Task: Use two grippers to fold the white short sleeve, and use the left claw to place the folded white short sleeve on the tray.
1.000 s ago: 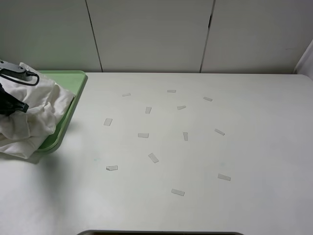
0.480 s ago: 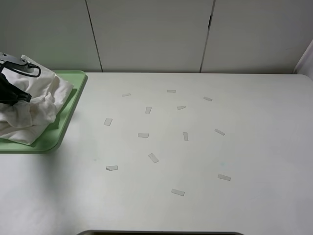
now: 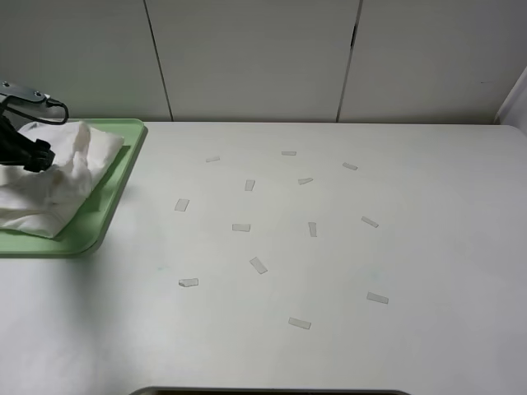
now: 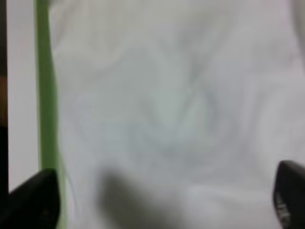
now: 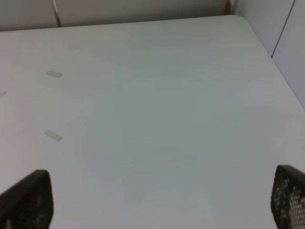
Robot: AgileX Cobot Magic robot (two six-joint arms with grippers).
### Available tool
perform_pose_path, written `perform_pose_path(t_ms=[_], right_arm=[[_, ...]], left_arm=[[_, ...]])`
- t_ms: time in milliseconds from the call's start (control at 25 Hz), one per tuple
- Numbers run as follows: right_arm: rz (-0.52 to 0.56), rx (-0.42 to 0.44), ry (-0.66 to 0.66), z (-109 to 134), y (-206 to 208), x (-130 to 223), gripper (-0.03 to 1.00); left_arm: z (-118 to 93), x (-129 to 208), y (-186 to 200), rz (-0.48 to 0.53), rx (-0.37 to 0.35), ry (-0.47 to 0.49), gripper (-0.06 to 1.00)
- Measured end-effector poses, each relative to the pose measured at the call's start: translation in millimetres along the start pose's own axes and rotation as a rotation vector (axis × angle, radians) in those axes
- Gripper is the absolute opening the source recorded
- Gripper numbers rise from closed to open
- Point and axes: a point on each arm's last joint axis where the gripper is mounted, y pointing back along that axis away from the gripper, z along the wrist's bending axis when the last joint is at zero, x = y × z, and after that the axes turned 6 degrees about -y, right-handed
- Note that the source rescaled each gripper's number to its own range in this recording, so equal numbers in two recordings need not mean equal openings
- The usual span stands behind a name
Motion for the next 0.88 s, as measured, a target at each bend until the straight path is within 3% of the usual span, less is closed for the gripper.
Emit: perform_pose_path(t_ms=[40,80,120,200,520,600,880], right_arm=[[0.0,0.0,0.0,0.0,0.0,0.0,1.0],[0.0,0.0,0.0,0.0,0.0,0.0,1.0],[0.0,0.0,0.0,0.0,0.0,0.0,1.0],[0.0,0.0,0.0,0.0,0.0,0.0,1.0],[0.0,0.0,0.0,0.0,0.0,0.0,1.0],[0.0,0.0,0.0,0.0,0.0,0.0,1.0],[-0.001,0.0,0.0,0.0,0.0,-0.1,1.0]], left_arm=[[0.5,-0.7,0.0,-0.01,-0.001,0.001,0.84],[0.5,-0.7,0.0,-0.01,-0.001,0.001,0.84],[1.5,-3.4,0.1,-0.041,-0.005,0.003,0.93],[1.7,-7.1,0.0,-0.082,-0.008,0.003,0.98],[3.2,-12.4,3.9,-0.129,-0.014,0.022,1.0],[7.3,-13.7,17.5,-0.111,-0.028,0.046,1.0],[22.5,1.2,92.8,0.13,-0.093,0.16,0.97]])
